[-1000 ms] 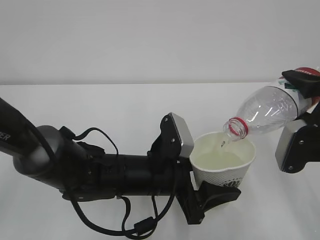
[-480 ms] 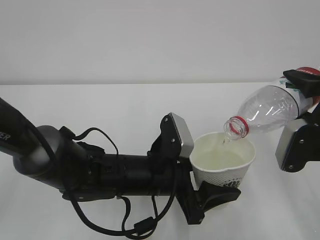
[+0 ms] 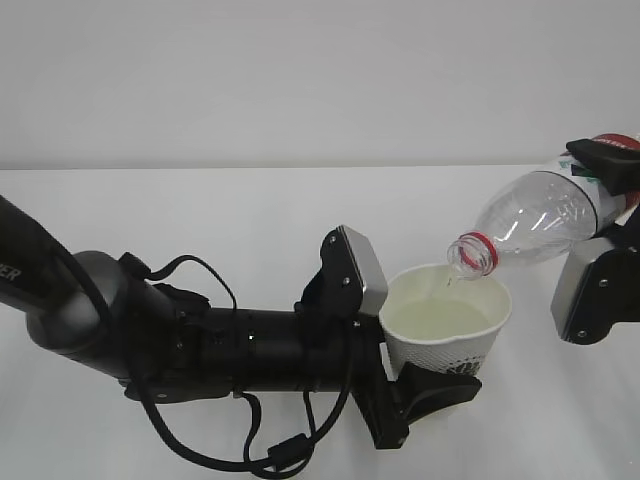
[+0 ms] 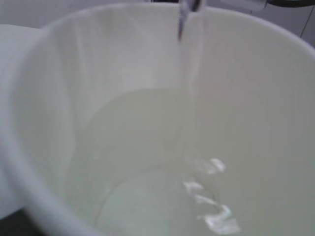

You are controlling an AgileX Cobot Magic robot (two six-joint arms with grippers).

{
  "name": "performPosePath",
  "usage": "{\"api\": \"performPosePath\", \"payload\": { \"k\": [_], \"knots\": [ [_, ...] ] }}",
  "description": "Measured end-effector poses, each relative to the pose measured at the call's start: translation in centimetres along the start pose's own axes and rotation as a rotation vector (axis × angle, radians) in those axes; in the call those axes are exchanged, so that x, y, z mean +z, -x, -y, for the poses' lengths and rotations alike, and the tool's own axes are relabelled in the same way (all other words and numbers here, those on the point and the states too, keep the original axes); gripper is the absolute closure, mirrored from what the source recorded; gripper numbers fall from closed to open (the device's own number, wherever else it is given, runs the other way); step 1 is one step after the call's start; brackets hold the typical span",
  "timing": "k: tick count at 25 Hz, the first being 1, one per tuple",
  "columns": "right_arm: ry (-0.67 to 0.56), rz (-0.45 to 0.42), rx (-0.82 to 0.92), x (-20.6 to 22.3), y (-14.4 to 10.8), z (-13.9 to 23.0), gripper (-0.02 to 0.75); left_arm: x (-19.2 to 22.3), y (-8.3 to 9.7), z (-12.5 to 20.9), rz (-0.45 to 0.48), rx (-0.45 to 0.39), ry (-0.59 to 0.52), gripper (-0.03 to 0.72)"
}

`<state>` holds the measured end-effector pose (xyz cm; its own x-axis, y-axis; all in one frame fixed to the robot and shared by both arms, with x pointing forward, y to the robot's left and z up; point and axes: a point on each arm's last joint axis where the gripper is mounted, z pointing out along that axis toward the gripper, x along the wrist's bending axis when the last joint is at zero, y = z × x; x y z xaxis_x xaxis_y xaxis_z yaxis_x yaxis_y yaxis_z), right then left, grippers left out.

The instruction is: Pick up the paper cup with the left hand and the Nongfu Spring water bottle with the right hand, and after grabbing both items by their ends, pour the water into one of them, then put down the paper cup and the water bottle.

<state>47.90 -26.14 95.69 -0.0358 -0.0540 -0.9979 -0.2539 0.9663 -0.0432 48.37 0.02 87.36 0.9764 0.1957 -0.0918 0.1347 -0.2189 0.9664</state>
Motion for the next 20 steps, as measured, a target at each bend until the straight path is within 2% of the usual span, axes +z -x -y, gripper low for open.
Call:
{"api": "performPosePath", "payload": {
  "k": [20],
  "knots": [
    [0.0,0.0,0.0,0.0,0.0,0.0,0.269,0.0,-0.01,0.03,-0.001,0.0,-0.003,0.16]
  ]
}}
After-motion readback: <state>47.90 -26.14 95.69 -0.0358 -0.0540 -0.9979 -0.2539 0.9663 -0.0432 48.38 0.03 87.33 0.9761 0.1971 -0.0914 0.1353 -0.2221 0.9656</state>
